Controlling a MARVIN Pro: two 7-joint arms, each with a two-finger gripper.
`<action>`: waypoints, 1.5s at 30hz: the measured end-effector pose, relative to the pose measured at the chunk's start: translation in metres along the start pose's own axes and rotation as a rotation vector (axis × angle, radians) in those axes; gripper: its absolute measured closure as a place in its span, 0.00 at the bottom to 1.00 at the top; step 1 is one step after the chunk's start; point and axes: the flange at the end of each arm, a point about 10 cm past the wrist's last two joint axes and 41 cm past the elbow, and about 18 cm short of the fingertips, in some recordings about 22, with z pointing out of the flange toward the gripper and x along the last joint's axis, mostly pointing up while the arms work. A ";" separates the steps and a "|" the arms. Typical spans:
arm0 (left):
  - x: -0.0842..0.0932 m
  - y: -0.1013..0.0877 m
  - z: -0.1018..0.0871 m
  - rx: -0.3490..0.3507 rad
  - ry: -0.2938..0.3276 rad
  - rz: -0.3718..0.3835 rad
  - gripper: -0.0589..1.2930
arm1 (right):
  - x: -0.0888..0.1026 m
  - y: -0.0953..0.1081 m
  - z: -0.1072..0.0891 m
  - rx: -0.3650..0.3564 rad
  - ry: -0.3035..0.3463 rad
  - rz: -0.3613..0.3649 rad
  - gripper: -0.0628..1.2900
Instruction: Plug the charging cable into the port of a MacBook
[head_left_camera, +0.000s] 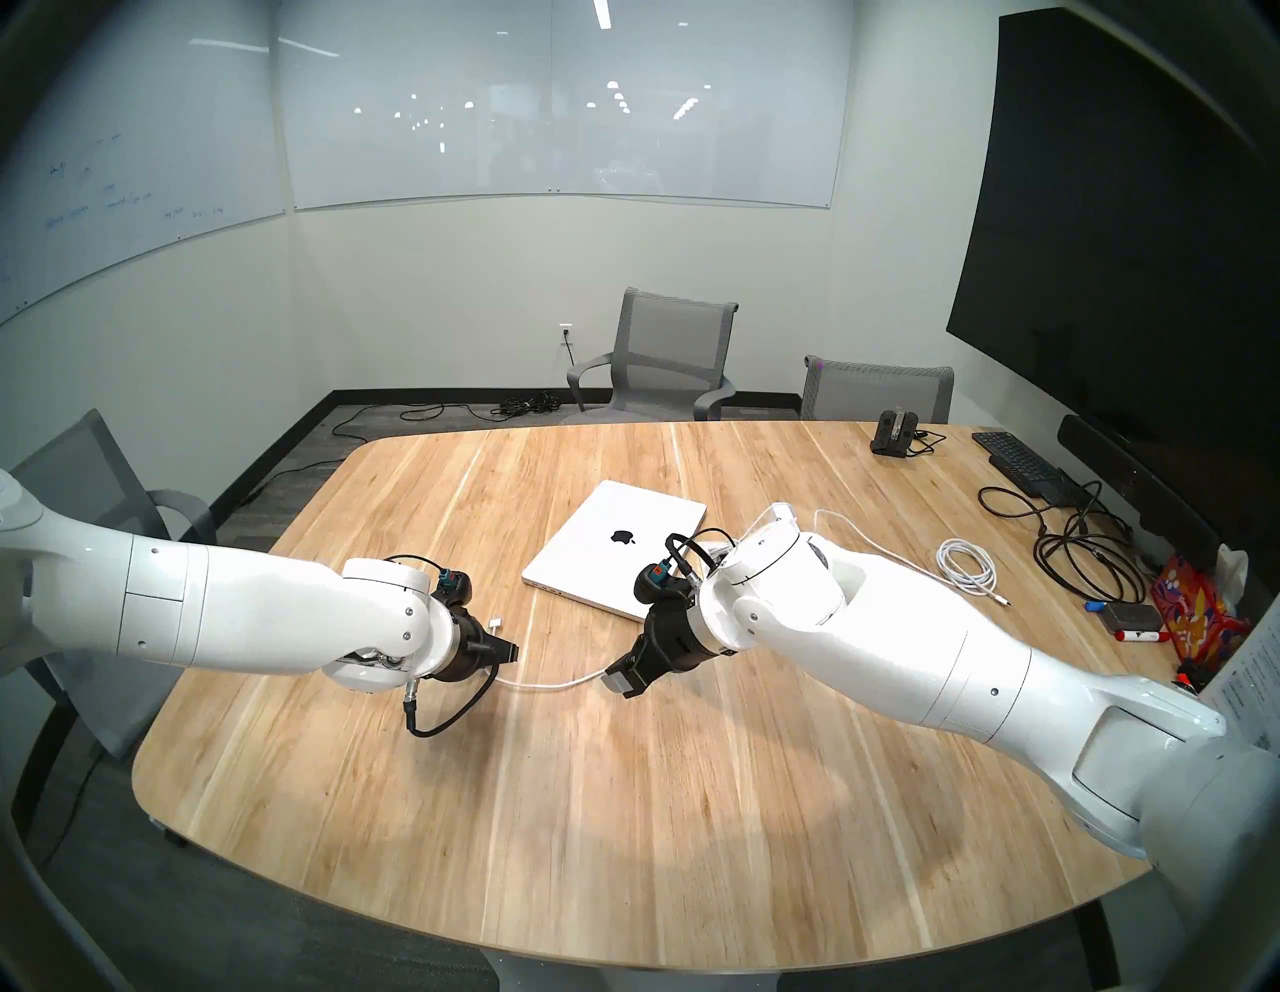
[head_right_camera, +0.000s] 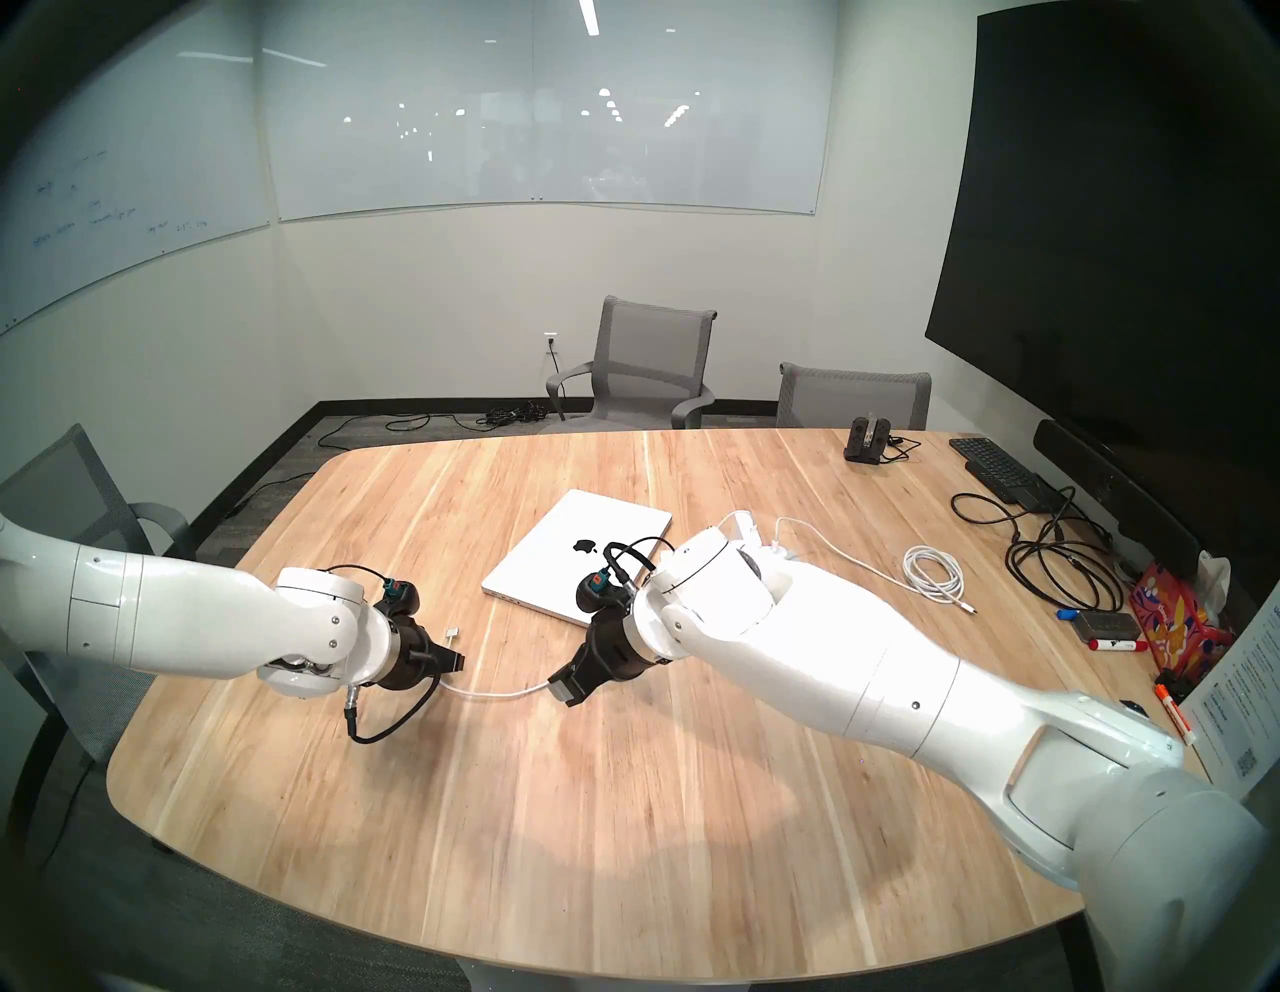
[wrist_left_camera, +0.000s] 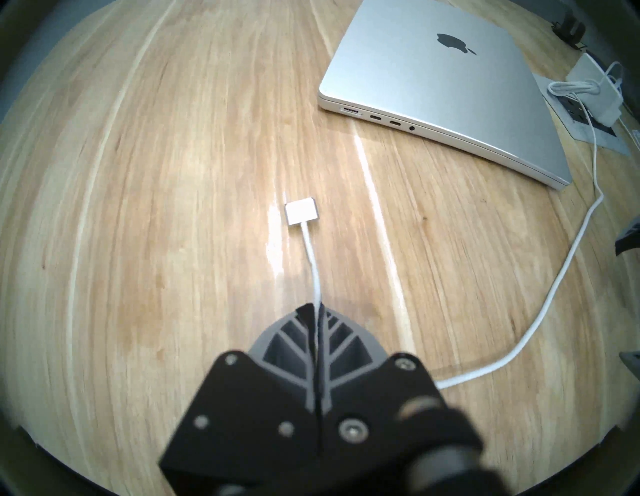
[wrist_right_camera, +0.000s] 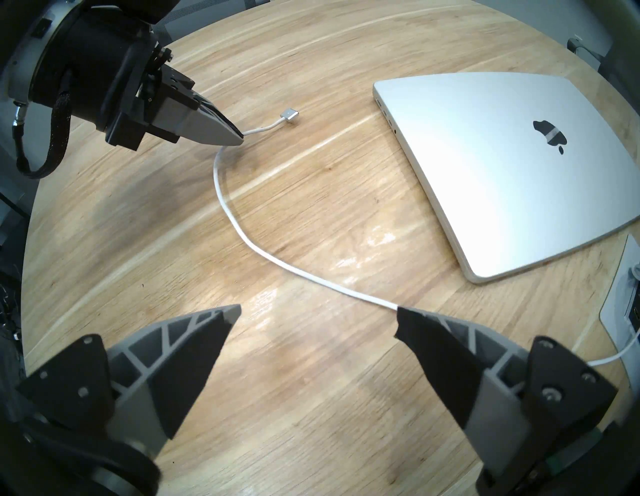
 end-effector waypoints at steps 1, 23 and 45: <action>0.000 -0.002 0.000 -0.007 -0.002 0.009 0.97 | 0.000 0.000 0.000 0.000 0.000 0.000 0.06; 0.000 -0.025 -0.007 -0.160 -0.016 0.225 0.97 | 0.000 0.000 0.000 0.000 0.000 0.000 0.06; 0.023 -0.026 0.002 -0.201 -0.044 0.344 0.97 | 0.000 0.000 0.000 0.000 0.000 0.000 0.06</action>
